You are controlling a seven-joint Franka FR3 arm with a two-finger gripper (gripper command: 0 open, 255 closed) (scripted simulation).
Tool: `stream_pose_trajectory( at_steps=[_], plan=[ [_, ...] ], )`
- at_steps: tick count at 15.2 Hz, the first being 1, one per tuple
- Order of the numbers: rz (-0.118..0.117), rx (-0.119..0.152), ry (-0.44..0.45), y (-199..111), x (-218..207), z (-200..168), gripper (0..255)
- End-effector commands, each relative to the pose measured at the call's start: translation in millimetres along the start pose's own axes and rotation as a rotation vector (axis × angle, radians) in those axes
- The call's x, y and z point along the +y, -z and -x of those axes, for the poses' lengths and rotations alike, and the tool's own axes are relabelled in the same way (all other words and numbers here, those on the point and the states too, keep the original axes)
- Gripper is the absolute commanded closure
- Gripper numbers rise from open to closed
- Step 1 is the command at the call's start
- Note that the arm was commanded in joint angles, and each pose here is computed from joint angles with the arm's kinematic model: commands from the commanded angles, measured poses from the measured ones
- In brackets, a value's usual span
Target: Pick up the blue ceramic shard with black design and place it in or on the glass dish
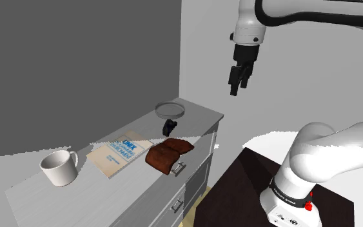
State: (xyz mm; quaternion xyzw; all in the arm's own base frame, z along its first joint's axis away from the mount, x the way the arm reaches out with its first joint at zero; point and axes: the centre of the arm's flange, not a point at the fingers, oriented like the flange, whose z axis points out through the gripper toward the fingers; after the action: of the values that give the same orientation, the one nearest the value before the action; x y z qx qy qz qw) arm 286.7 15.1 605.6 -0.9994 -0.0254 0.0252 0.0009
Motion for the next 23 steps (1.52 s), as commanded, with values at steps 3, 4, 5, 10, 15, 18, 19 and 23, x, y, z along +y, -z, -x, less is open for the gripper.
stream_pose_trajectory(
  at_steps=[3,4,5,10,15,18,19,23],
  plan=[
    [-0.009,-0.012,-0.083,-12,-14,-19,0],
    [-0.014,-0.017,-0.125,-19,-20,-30,0],
    [-0.018,-0.023,-0.167,-25,-26,-40,0],
    [-0.041,-0.052,-0.376,-56,-49,-94,0],
    [-0.063,-0.081,-0.584,-89,-62,-151,0],
    [-0.077,-0.099,-0.71,-110,-64,-186,0],
    [-0.081,-0.104,-0.751,-117,-63,-197,0],
    [-0.099,-0.128,-0.918,-145,-58,-242,0]
  ],
)
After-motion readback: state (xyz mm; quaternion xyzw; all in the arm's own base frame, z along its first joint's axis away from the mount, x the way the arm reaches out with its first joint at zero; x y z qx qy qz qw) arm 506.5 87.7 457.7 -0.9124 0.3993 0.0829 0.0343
